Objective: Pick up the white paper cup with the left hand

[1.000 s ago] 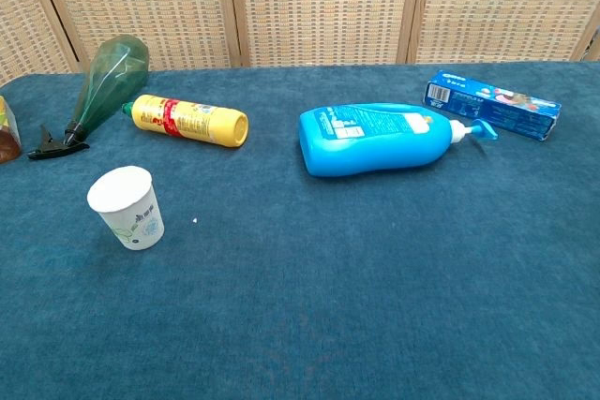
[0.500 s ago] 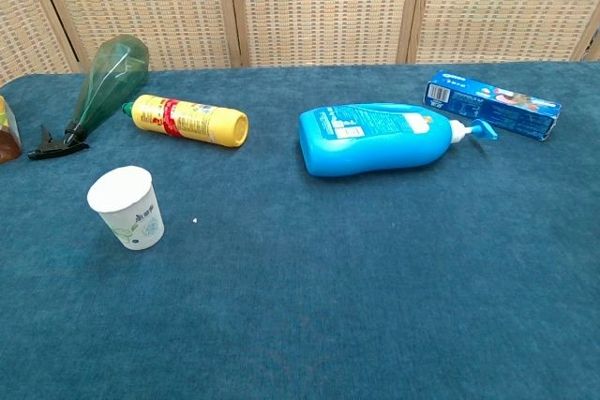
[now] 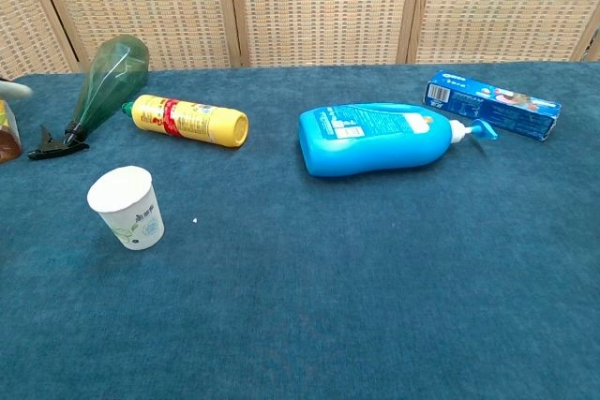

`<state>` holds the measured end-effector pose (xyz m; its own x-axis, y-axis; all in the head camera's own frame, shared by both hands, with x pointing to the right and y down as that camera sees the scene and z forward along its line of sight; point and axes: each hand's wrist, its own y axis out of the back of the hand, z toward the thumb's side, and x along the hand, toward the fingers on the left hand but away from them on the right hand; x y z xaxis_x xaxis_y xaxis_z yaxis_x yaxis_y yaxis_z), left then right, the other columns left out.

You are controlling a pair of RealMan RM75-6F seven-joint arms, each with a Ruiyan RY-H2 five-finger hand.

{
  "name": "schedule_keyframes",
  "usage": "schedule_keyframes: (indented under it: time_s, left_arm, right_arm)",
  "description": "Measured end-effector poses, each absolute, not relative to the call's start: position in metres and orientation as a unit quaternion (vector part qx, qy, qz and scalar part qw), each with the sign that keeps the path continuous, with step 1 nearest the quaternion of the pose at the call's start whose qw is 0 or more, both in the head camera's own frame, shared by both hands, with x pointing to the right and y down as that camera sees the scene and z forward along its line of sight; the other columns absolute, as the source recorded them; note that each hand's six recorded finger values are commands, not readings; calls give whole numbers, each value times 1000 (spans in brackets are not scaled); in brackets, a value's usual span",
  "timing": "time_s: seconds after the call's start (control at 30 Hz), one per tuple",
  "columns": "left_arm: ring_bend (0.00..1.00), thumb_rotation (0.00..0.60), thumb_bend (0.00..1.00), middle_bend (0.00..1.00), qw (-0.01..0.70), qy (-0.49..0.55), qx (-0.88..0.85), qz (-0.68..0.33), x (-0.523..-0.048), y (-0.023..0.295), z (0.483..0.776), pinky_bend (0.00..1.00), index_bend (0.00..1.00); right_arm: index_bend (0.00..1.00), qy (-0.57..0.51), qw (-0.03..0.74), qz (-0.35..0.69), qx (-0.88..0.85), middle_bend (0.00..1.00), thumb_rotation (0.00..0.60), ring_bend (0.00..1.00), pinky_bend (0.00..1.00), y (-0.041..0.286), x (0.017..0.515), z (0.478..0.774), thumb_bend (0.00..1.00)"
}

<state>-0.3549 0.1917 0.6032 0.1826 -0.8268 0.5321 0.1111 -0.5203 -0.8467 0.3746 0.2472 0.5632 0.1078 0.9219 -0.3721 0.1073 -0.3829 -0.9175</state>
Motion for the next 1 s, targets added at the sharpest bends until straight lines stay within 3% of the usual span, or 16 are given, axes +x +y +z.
schedule_keyframes:
  time_s: [0.1,0.43,0.57,1.0]
  left_arm:
    - [0,600,105,0,398,257,-661,-582,-337,177,615,0,141]
    - [0,600,127,0,372,217,-691,-580,-281,158,638,0,145]
    - [0,600,213,0,368,206,-692,-586,-271,155,645,0,149]
    - [0,600,220,0,357,184,-683,-610,-260,150,665,0,184]
  right_arm:
    - [0,-405,380,532,-639,0,600,0,0,247,375,563,0]
    - [0,-412,370,531,-641,0,600,0,0,244,379,561,0]
    - [0,-413,368,530,-643,0,600,0,0,244,378,560,0]
    - [0,-415,365,530,-644,0,600,0,0,243,379,560,0]
